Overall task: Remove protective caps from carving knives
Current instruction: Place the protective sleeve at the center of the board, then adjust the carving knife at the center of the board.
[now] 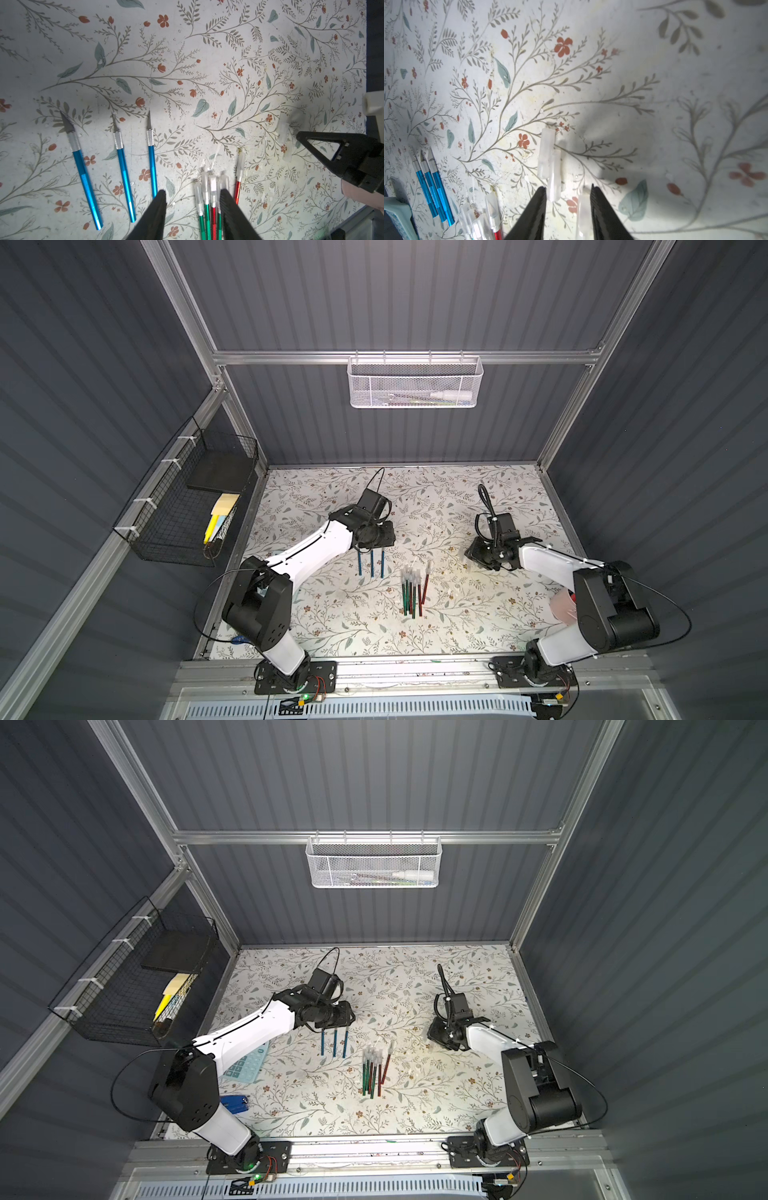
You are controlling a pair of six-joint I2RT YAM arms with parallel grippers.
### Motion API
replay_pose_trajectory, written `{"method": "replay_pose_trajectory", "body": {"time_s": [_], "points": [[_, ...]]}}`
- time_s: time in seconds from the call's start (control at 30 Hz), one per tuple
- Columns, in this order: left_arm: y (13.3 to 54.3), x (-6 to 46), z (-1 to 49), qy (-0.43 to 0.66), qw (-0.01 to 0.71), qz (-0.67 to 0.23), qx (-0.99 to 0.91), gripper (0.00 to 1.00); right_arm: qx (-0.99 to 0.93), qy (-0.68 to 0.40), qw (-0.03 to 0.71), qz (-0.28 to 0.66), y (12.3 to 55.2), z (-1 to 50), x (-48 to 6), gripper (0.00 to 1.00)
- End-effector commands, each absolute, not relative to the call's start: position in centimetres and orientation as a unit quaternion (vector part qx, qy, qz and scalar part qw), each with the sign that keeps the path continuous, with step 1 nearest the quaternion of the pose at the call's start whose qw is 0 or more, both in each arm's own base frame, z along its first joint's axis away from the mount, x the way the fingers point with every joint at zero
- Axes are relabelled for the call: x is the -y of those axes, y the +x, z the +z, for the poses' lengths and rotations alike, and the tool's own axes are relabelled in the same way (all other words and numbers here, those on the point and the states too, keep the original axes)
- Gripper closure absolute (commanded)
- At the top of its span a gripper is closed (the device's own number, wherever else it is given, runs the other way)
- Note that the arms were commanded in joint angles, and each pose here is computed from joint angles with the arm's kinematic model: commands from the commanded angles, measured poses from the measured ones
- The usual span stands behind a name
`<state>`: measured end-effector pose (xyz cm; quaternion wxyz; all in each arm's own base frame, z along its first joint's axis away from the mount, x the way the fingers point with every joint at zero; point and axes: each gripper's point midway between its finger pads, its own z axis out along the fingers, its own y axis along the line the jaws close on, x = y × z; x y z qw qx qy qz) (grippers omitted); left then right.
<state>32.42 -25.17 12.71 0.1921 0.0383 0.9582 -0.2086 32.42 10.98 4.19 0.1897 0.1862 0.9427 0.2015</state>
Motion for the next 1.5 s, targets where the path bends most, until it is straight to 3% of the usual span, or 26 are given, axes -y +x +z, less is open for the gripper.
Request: {"method": "replay_pose_trajectory", "body": {"time_s": [0.0, 0.37, 0.5, 0.7, 1.47], "points": [[30.7, 25.0, 12.6, 0.043, 0.182, -0.214, -0.959, 0.53, -0.939, 0.177, 0.205, 0.212, 32.6, 6.3, -11.1, 0.61], [24.1, 27.0, 9.0, 0.083, 0.136, -0.163, -0.974, 0.49, -0.925, 0.158, 0.248, 0.241, 31.5, 11.0, -12.0, 0.60], [23.2, 27.5, 8.0, 0.087, 0.125, -0.158, -0.976, 0.58, -0.922, 0.154, 0.255, 0.246, 31.2, 11.8, -12.2, 0.60], [22.0, 28.1, 6.1, 0.096, 0.102, -0.140, -0.980, 0.58, -0.922, 0.154, 0.255, 0.246, 30.8, 11.8, -12.1, 0.60], [22.0, 31.6, 1.6, 0.111, 0.060, -0.156, -0.980, 0.59, -0.926, 0.155, 0.256, 0.231, 30.7, 11.2, -11.6, 0.59]]}}
